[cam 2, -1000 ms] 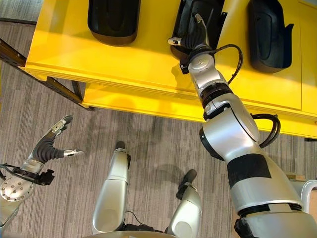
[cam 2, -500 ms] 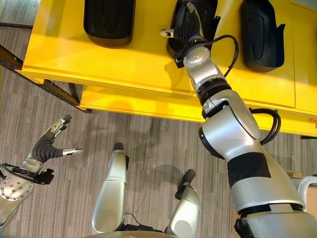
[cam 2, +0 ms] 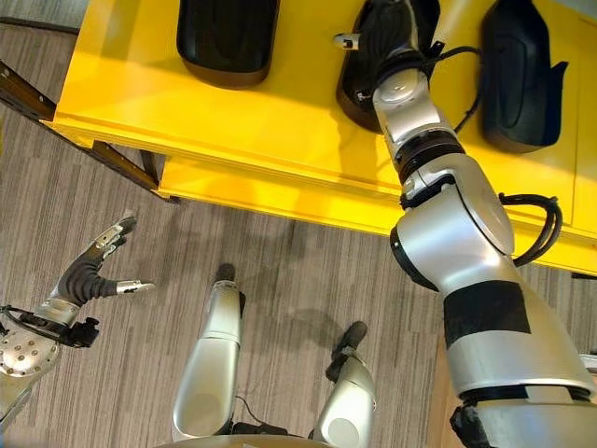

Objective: Move parts from the plastic box to the shelf.

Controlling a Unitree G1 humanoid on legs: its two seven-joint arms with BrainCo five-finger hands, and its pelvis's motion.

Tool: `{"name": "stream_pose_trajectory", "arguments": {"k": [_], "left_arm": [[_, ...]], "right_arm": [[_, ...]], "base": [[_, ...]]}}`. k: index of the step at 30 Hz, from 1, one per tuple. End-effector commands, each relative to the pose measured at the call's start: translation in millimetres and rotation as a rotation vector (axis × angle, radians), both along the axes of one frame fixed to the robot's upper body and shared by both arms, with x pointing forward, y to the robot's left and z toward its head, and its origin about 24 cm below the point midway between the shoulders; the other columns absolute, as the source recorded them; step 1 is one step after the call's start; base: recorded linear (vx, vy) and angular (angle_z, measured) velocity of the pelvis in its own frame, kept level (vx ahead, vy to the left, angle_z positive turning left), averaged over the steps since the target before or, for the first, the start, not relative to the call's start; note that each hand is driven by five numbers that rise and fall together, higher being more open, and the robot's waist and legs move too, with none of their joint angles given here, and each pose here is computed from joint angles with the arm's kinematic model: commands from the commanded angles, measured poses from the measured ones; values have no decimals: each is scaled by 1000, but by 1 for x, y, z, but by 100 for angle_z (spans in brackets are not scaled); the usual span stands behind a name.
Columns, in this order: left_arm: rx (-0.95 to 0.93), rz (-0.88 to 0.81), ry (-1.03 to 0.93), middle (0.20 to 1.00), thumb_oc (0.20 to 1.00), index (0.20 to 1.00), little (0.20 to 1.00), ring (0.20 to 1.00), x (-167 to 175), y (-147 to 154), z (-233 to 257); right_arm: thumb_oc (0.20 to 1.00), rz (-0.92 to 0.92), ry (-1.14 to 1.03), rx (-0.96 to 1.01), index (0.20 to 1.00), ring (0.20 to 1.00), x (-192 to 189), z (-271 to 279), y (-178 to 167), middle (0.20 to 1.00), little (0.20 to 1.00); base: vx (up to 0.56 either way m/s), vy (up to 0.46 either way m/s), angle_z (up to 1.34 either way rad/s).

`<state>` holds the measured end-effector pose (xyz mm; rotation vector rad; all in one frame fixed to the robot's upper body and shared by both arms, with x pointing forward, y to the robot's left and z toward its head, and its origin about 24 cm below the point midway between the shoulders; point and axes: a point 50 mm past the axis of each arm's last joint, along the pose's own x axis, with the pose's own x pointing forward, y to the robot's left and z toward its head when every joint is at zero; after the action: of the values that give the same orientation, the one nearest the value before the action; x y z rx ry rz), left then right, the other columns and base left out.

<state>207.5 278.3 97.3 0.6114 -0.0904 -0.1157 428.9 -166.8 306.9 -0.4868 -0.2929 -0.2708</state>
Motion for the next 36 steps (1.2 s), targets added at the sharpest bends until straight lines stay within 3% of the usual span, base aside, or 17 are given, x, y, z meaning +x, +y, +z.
{"name": "stream_pose_trajectory", "arguments": {"k": [1,21,36], "left_arm": [[-5,-80,-67,1000,1000,1000,1000,1000,3,-12,13],[12,-58,-108,1000,1000,1000,1000,1000,6,-11,16],[63,-55,-119,1000,1000,1000,1000,1000,5,-3,26]], "right_arm": [[1000,-41,-165,-15,1000,1000,-14,58,-13,1000,1000],[1000,-82,-124,13,1000,1000,-13,48,-31,1000,1000],[1000,-65,6,-198,1000,1000,-7,25,-33,1000,1000]], "base": [[0,0,0],[-4,-1,3],[-8,-13,8]]}}
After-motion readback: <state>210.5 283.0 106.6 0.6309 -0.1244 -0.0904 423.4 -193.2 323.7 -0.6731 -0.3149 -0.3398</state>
